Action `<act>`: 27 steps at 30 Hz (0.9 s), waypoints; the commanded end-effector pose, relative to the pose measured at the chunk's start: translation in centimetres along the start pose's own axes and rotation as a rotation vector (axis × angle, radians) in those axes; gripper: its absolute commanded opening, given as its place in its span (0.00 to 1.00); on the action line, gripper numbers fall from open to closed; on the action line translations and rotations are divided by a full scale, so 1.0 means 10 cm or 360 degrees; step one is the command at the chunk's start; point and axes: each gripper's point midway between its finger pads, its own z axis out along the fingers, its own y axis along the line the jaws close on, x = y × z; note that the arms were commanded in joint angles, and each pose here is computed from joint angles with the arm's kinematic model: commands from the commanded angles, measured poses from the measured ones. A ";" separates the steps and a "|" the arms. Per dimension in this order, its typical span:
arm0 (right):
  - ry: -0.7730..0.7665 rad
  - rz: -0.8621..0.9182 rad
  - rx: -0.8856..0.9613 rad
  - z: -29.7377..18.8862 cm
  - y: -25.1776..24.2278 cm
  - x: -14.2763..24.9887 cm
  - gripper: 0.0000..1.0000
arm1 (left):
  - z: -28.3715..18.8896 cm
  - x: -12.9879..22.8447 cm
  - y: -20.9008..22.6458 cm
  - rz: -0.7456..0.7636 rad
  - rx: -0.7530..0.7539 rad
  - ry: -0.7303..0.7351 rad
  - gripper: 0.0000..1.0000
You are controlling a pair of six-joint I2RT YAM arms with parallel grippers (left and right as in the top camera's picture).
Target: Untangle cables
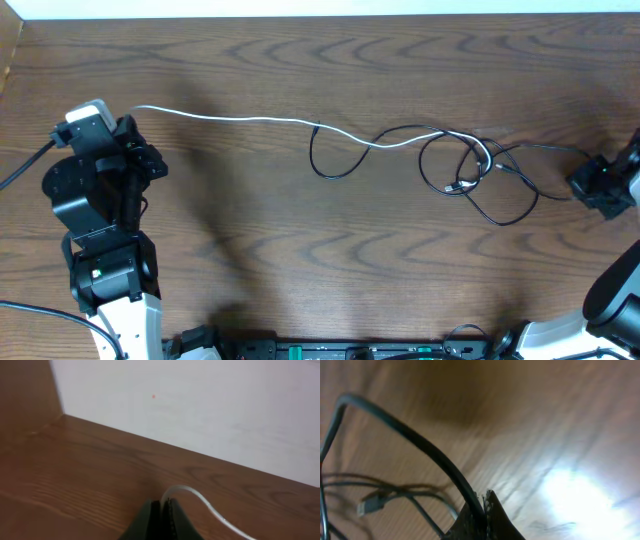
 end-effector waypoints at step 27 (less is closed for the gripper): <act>-0.0093 -0.1224 -0.0180 0.00 1.57 0.97 0.99 | -0.22 0.03 -0.83 -0.0030 0.0752 0.0118 0.08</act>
